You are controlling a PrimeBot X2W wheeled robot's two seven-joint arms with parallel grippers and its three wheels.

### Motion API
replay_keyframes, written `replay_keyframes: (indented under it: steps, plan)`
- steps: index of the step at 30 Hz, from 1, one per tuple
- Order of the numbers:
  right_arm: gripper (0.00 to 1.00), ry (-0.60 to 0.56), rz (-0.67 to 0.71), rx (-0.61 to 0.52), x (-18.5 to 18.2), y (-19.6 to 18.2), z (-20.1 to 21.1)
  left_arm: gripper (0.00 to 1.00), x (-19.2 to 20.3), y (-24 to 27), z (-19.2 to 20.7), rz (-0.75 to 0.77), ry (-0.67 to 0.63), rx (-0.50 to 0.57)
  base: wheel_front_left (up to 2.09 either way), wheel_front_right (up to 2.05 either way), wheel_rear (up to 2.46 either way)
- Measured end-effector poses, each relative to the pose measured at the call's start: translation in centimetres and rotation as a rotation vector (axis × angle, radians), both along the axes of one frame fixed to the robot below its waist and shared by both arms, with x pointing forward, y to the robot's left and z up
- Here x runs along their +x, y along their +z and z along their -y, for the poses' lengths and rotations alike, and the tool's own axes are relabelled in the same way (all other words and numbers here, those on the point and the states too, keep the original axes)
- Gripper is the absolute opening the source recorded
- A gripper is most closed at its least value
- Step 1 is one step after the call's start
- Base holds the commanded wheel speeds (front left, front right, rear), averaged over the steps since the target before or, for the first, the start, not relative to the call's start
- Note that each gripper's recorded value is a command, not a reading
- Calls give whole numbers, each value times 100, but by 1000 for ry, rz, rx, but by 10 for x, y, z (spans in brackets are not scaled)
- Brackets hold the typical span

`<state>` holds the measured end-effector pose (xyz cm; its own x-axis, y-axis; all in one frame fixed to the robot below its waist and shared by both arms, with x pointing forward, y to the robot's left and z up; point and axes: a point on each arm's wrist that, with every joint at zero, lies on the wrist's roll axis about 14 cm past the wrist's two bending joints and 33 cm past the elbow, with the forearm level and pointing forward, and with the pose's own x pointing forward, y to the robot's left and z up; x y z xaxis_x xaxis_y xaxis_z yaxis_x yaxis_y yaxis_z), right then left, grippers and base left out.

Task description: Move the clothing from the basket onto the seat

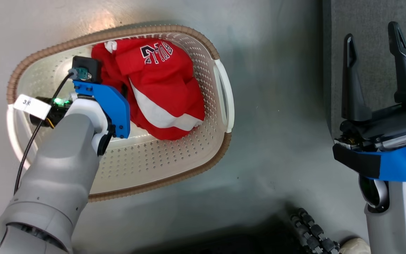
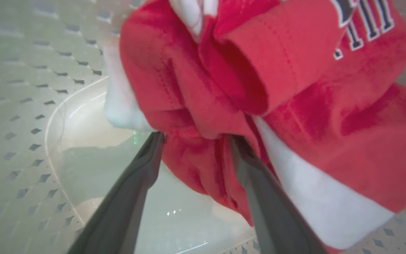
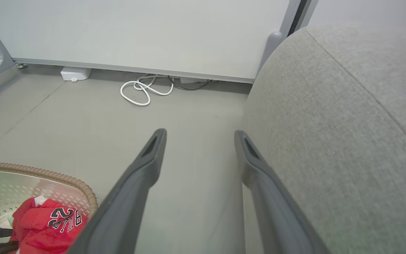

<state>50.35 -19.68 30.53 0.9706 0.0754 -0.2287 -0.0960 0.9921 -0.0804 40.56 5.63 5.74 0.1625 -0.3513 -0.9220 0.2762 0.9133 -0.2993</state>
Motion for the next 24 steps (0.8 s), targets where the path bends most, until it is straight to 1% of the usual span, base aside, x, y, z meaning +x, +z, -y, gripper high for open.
replay_keyframes:
  steps: [5, 10, 16, 17, 18, 19, 24]
  plan:
    - [100, -9, -36, -9, -8, -12, 3, 100, -1, -7, 11, -23, 9, -27, 0, 0, 0]
    - [100, -10, -55, -14, -14, -16, 3, 100, -2, -8, 15, -41, 35, -37, 0, 0, 0]
    - [100, -8, -72, -18, -21, -19, 2, 100, -5, -9, 20, -46, 7, -36, 0, 0, 0]
    - [100, -8, -73, -18, -21, -19, 2, 67, -6, -9, 21, -44, -4, -36, 0, 0, 0]
    - [100, -8, -72, -18, -21, -19, 2, 15, -5, -8, 22, -32, -6, -41, 0, 0, 0]
    - [100, -7, -72, -19, -21, -19, 1, 0, -4, -8, 23, -27, -4, -45, 0, 0, 0]
    - [100, -6, -71, -16, -20, -19, 0, 0, 0, -6, 25, 5, 0, -60, 0, 0, 0]
